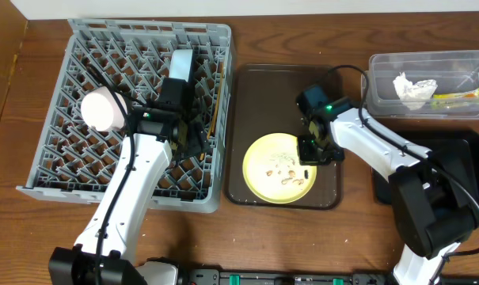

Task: Sort waste into correct bins and load items into the dishwasher

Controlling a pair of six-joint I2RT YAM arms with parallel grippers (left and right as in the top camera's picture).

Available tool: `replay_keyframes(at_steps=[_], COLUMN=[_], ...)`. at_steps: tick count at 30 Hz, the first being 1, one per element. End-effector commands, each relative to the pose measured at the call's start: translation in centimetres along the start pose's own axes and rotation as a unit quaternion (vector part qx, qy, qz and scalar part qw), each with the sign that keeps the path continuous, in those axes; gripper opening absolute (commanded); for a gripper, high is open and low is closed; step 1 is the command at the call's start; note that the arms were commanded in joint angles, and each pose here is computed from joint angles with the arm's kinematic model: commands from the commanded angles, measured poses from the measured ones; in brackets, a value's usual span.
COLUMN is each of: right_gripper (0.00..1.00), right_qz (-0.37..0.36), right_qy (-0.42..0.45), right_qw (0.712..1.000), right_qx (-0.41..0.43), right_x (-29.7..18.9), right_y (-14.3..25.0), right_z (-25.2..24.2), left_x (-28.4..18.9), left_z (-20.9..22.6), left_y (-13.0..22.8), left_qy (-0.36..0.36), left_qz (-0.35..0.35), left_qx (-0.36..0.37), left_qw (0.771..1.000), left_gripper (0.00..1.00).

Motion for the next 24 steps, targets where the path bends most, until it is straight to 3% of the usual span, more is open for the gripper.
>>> replay_keyframes(at_steps=[1, 5, 11, 12, 14, 16, 18, 19, 20, 24], right_gripper=[0.01, 0.01, 0.06, 0.1, 0.45, 0.61, 0.7, 0.8, 0.99, 0.99], right_qz=[-0.02, -0.023, 0.002, 0.01, 0.042, 0.054, 0.045, 0.038, 0.02, -0.071], right_qy=[0.039, 0.071, 0.012, -0.014, -0.115, -0.161, -0.173, -0.17, -0.153, -0.053], right_qw=[0.998, 0.994, 1.0, 1.0, 0.99, 0.98, 0.975, 0.975, 0.977, 0.992], right_qx=[0.037, 0.077, 0.008, -0.014, -0.077, -0.099, -0.133, -0.141, -0.145, -0.085], right_x=[-0.2, -2.0, -7.5, -8.1, -9.5, -9.8, -9.4, -9.2, -8.6, -6.0], right_y=[-1.5, -3.2, -3.8, -3.6, -2.4, -1.4, -0.4, -0.1, 0.4, 1.8], right_z=[-2.3, -5.5, -4.2, -3.3, -0.2, 2.0, 4.2, 4.9, 6.0, 8.0], left_x=[0.2, 0.2, 0.2, 0.2, 0.2, 0.2, 0.2, 0.2, 0.2, 0.2], left_z=[0.3, 0.3, 0.2, 0.2, 0.1, 0.1, 0.1, 0.1, 0.1, 0.2], left_y=[0.1, 0.1, 0.0, -0.1, -0.4, -0.6, -0.6, -0.6, -0.6, -0.1], left_qy=[-0.01, -0.009, -0.009, -0.008, -0.006, -0.004, -0.003, -0.003, -0.004, -0.007], left_qz=[0.003, 0.003, 0.0, -0.002, -0.011, -0.017, -0.018, -0.018, -0.018, -0.004], left_qx=[-0.005, -0.005, -0.006, -0.006, -0.011, -0.025, -0.031, -0.03, -0.03, -0.056], left_qw=[1.0, 1.0, 1.0, 1.0, 1.0, 1.0, 0.999, 0.999, 0.999, 0.998], left_gripper=[0.98, 0.98, 0.98, 0.98, 0.98, 0.98, 0.98, 0.98, 0.98, 0.98])
Point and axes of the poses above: each gripper's point midway between its finger pads, its own x axis out along the fingers, its own z axis along the line the jaws close on, y = z × x, the point moved 7 cm from there along -x, back along the fingers, and after that the axes turned 15 degrees about x, right-handed, at the moved point
